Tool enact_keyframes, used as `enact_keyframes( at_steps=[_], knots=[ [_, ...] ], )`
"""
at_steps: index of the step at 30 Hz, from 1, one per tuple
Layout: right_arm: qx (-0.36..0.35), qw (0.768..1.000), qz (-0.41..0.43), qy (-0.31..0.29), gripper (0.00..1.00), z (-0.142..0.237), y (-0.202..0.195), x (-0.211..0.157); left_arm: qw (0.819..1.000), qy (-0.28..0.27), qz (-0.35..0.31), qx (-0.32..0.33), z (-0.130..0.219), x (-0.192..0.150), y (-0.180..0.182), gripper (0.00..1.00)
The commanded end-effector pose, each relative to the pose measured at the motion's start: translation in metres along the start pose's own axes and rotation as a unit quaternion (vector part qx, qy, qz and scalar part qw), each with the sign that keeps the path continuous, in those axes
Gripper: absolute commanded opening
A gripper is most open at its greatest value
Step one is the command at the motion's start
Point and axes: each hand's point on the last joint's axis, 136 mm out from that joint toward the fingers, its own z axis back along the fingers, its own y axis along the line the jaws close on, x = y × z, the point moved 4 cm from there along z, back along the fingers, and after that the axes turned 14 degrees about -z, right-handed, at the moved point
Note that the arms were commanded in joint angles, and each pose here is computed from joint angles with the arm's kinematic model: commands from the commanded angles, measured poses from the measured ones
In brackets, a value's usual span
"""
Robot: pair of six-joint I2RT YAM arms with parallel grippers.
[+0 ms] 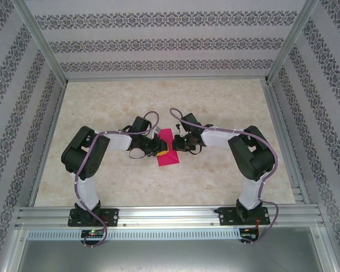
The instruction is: Fold a paper plane with a square sheet of paper (pick it up from the middle)
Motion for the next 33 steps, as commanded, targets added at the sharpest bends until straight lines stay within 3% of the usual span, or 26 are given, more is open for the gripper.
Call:
enact_keyframes(
  at_steps=[1,13,33],
  knots=[
    [0.000,1.000,0.013,-0.008,0.13,-0.001,0.005,0.007,1.000,0.000,-0.021,-0.002,-0.002,0.003,-0.007,0.22],
    [-0.010,1.000,0.011,-0.006,0.12,-0.006,0.001,0.007,0.999,-0.017,-0.044,-0.018,0.007,0.008,-0.022,0.25],
    [-0.013,1.000,0.007,-0.003,0.13,-0.007,0.002,0.008,1.000,0.008,-0.005,0.024,-0.006,-0.002,0.006,0.21]
  ],
)
